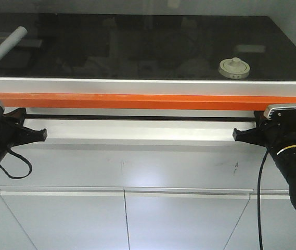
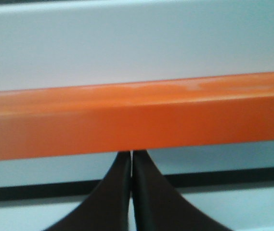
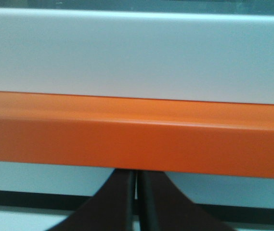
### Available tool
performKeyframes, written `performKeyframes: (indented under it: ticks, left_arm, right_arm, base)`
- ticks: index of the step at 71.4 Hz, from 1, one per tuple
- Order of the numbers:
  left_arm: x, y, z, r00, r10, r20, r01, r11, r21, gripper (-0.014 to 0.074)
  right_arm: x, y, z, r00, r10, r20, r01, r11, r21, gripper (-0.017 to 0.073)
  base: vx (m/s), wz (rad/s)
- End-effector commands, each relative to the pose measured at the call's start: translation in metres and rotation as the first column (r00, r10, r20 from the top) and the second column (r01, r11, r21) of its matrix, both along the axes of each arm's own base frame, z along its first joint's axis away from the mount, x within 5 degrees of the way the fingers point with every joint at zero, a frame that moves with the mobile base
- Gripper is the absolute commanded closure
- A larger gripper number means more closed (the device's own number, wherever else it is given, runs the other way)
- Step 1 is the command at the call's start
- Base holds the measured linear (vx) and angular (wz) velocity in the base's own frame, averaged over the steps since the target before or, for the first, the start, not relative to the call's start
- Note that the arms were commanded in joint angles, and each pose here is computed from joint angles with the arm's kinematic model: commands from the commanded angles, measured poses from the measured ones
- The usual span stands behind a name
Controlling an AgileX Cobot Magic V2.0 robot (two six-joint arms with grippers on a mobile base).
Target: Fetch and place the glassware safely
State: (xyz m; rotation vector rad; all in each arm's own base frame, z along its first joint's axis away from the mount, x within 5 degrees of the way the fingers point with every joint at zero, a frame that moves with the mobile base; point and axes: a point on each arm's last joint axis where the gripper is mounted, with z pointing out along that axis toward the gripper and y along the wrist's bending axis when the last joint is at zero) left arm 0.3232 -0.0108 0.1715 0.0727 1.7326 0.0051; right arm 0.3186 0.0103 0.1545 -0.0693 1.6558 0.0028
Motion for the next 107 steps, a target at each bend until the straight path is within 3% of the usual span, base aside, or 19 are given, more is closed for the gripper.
performKeyframes:
  ticks: [1, 33, 58, 74, 107]
  left_arm:
    - [0.004, -0.001, 0.026, 0.987, 0.006, 0.159, -0.003, 1.000, -0.017, 0.0601]
    - [0.021, -0.001, 0.047, 0.976, 0.005, 0.217, -0.002, 1.000, -0.011, 0.0601]
    - [0.020, -0.002, 0.047, 0.976, -0.001, 0.217, 0.002, 1.000, -0.007, 0.0601]
    - [0.020, -0.002, 0.050, 0.971, -0.001, 0.239, 0.003, 1.000, -0.007, 0.0601]
    - [0.013, -0.001, 0.074, 0.951, 0.000, 0.309, 0.004, 1.000, -0.010, 0.0601]
  right_arm:
    - [0.005, -0.001, 0.033, 0.979, -0.001, 0.205, 0.002, 1.000, -0.003, 0.0560]
    - [0.005, -0.001, 0.033, 0.979, -0.001, 0.205, 0.002, 1.000, -0.003, 0.0560]
    - [0.005, -0.001, 0.033, 0.979, 0.002, 0.205, -0.001, 1.000, -0.005, 0.0560]
    - [0.005, 0.001, 0.035, 0.973, 0.020, 0.231, -0.012, 0.999, -0.036, 0.0560]
    - [0.002, 0.001, 0.051, 0.954, 0.020, 0.299, -0.011, 0.999, -0.032, 0.0560]
  base:
    - [0.00, 0.00]
    - [0.00, 0.00]
    - [0.00, 0.00]
    - [0.00, 0.00]
    - [0.00, 0.00]
